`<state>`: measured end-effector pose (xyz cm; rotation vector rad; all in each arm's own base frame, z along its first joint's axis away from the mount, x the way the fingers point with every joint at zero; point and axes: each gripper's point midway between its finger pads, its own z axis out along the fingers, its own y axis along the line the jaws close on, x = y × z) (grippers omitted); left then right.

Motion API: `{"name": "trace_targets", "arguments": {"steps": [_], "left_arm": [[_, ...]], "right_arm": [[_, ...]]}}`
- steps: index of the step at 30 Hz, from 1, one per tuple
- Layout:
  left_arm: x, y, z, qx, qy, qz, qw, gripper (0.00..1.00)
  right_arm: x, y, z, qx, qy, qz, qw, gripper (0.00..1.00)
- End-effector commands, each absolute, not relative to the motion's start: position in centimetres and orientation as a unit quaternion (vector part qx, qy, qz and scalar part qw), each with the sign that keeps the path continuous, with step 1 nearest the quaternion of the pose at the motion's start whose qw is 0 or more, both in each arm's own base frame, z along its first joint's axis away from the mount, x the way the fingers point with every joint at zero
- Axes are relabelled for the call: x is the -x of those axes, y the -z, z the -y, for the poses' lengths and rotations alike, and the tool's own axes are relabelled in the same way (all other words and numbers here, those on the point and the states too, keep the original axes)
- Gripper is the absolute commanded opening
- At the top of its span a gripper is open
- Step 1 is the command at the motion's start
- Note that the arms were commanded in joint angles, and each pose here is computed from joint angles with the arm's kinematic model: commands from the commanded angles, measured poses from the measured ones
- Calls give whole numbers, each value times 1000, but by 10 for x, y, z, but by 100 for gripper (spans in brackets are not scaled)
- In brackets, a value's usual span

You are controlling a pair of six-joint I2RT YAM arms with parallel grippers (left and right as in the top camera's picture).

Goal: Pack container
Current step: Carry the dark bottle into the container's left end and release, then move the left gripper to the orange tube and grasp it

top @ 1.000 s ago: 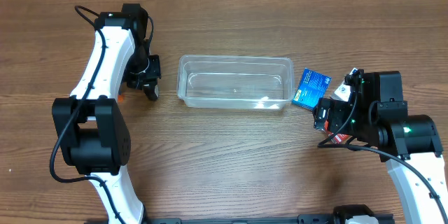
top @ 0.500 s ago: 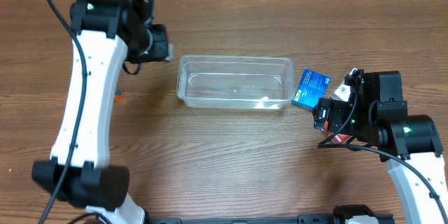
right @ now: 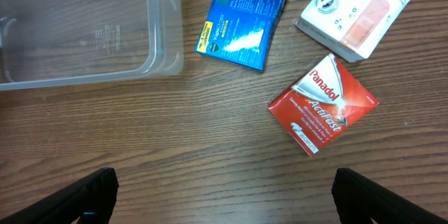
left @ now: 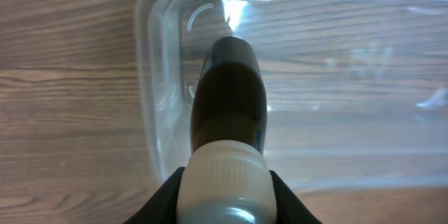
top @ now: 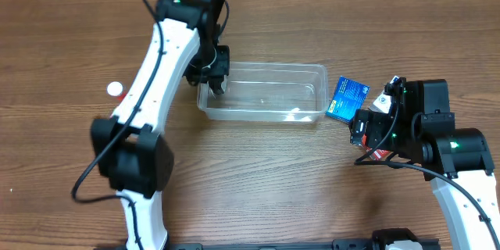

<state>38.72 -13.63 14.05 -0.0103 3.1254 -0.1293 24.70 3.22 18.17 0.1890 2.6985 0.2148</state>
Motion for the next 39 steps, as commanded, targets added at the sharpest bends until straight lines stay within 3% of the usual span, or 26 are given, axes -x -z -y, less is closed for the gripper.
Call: {"name": "trace_targets", "arguments": {"steps": [1, 16, 17, 18, 20, 22, 25, 28, 33, 37, 39], "left_arm": [[-397, -109, 138, 12, 31, -999, -15, 4], [-416, -86, 126, 34, -14, -999, 3, 5], [-416, -86, 125, 38, -16, -999, 4, 9], [-416, -86, 126, 38, -16, -999, 5, 24], [-416, -86, 126, 38, -16, -999, 4, 36], [-416, -86, 126, 37, -16, -999, 4, 46], [-414, -88, 126, 37, -13, -999, 1, 48], [-410, -107, 125, 37, -11, -999, 8, 49], [-399, -182, 115, 32, -5, -996, 79, 52], [-371, -255, 83, 61, -9, -986, 154, 59], [-358, -278, 57, 95, -21, -979, 177, 69]], "right_arm": [[-252, -193, -31, -67, -78, -968, 230, 100], [-252, -193, -31, -67, -78, -968, 230, 100], [-252, -193, -31, -67, -78, -968, 230, 100], [-252, -193, -31, -67, -78, -968, 230, 100], [-252, -193, -31, -67, -78, -968, 230, 100], [-252, -193, -31, -67, -78, -968, 230, 100], [-252, -193, -31, -67, -78, -968, 230, 100], [-252, -193, -31, -67, -78, -968, 230, 100], [-252, -193, -31, -67, -78, -968, 230, 100], [-252, -193, -31, -67, -78, -968, 230, 100], [-252, -193, -31, -67, -78, -968, 230, 100]]}}
